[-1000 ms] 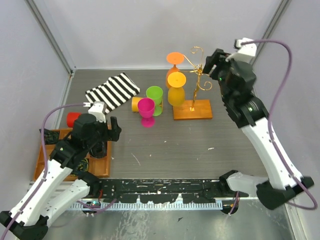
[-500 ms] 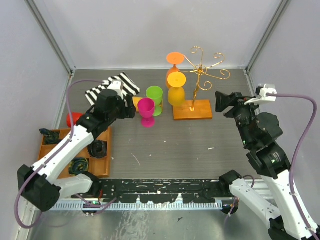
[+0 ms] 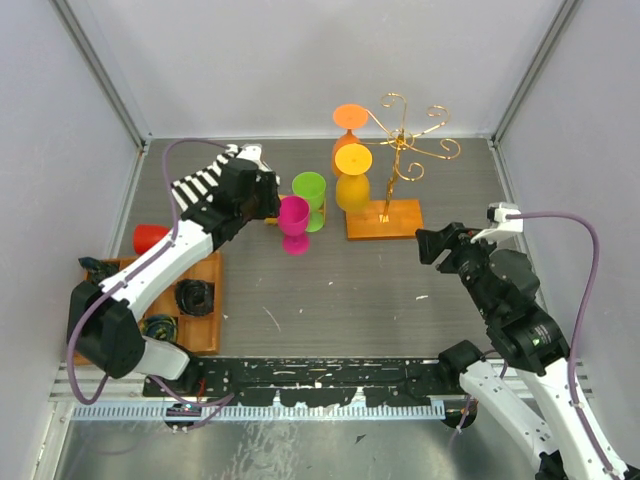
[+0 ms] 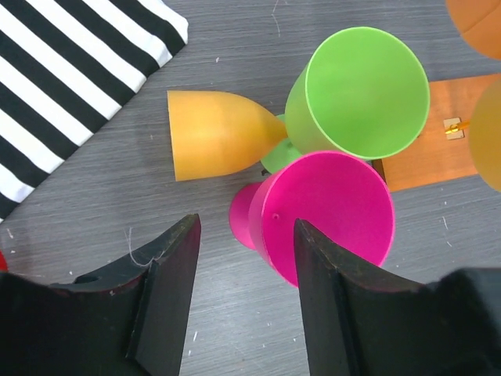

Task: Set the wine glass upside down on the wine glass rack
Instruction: Pick up the wine glass at the center of the board.

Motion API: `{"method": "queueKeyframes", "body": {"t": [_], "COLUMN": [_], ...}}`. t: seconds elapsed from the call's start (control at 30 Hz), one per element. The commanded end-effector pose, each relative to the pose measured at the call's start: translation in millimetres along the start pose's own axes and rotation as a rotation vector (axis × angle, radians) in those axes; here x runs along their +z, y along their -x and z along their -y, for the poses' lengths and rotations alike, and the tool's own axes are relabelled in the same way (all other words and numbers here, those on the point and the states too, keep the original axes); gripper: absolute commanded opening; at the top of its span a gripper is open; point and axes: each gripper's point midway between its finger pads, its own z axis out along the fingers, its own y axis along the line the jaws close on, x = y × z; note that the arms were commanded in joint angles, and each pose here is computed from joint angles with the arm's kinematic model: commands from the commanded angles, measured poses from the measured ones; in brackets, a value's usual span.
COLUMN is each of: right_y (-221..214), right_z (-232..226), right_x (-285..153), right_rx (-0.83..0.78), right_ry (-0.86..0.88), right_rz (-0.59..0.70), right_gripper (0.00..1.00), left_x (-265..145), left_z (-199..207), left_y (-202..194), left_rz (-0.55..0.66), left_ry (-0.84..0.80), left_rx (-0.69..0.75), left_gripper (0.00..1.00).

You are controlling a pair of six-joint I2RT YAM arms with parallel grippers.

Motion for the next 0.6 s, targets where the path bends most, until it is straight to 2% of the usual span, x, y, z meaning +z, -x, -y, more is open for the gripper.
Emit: {"method": "queueKeyframes", "body": {"t": [0.0,0.2,0.47,0.57], "right_y": [-14,-26,-33,-36], "right_z": [-5,-6,-5,-3], "right_x": [-8,-7,-3,-4], "right_rx": [0.067,0.092,0.077,0.078], "right_ry": [0.042,0.047,0.044,0.035], "right_rz": [-0.04,-0.081,-0.107,-0.114], "right_gripper": [0.69,0.68,0.68,0.68], "left_x": [9,20,29,31], "left_z": [2,7,9,9], "left_y": [12,4,-2,-4], "left_rz": [0.02,-0.003,-0.028,-0.037], "left_ry": [0.017,-0.001,-0.006,-0.003], "left_rx": [0.019,0.028,0.047,0.054], "left_gripper": [0.56,0.46,0.43,0.34]}}
